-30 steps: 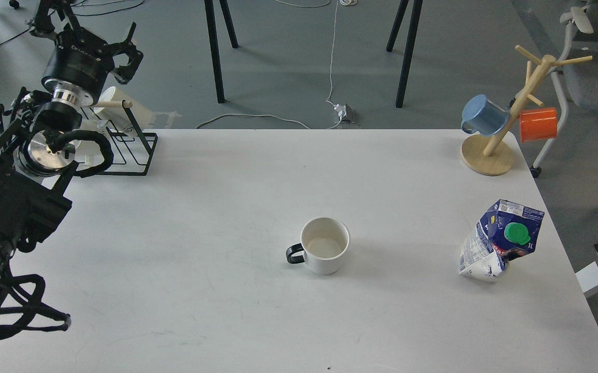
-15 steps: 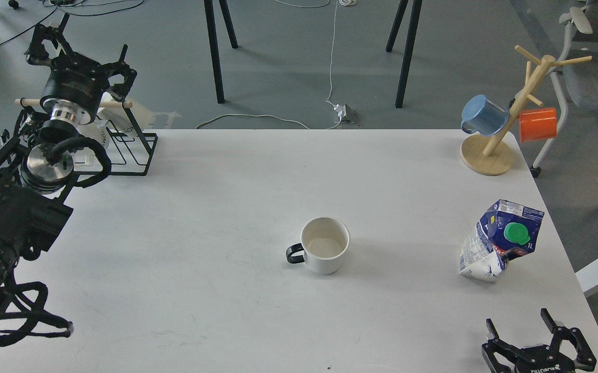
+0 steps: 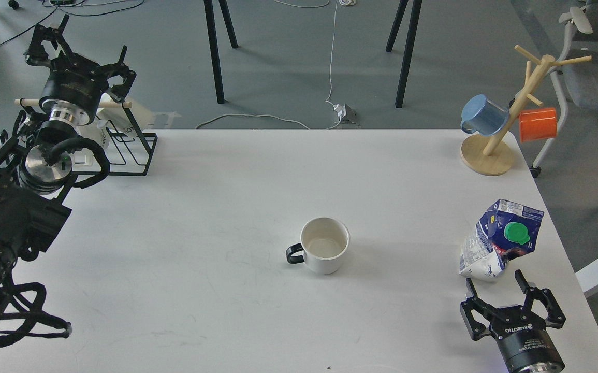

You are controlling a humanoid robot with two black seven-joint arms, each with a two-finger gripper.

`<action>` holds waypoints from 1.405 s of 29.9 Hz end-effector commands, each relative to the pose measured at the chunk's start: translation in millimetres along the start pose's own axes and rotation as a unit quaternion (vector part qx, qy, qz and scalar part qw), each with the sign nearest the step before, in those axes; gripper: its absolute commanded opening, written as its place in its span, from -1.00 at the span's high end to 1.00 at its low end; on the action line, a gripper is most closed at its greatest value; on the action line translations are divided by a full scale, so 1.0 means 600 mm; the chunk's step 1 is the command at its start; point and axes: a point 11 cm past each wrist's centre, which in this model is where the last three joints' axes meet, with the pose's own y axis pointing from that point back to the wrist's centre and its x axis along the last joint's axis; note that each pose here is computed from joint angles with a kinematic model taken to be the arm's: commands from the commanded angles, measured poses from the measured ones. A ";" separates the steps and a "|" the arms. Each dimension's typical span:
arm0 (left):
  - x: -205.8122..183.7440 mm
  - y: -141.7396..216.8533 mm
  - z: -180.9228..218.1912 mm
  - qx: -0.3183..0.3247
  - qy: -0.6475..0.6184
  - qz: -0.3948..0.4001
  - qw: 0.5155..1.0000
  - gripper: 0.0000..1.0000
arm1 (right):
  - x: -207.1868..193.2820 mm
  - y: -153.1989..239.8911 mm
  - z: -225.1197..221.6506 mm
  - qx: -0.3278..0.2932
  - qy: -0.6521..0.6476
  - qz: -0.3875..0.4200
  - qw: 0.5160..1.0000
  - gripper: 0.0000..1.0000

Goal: Place cup and milk with both arms
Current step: 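Grasp the blue-and-white milk carton with the right gripper, then carry the milk carton upright beside the white mug with the right gripper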

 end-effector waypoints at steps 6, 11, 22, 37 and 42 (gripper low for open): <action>0.002 0.001 0.003 0.000 -0.002 0.001 1.000 -0.99 | -0.004 -0.033 -0.022 0.020 0.004 -0.009 1.000 -0.46; 0.001 0.000 0.004 0.000 -0.002 0.001 1.000 -0.99 | -0.008 -0.045 -0.024 0.020 0.006 -0.013 1.000 -0.18; 0.003 0.001 0.006 -0.001 -0.004 0.002 1.000 -0.99 | -0.021 -0.052 -0.003 0.009 -0.005 -0.026 1.000 0.78; 0.009 0.004 0.019 -0.003 -0.011 0.005 1.000 -0.99 | -0.115 -0.094 0.161 -0.094 -0.066 -0.107 0.988 0.78; 0.018 0.009 0.022 -0.004 -0.014 0.012 1.000 -0.99 | -0.128 -0.109 0.200 -0.125 -0.061 -0.119 0.983 0.77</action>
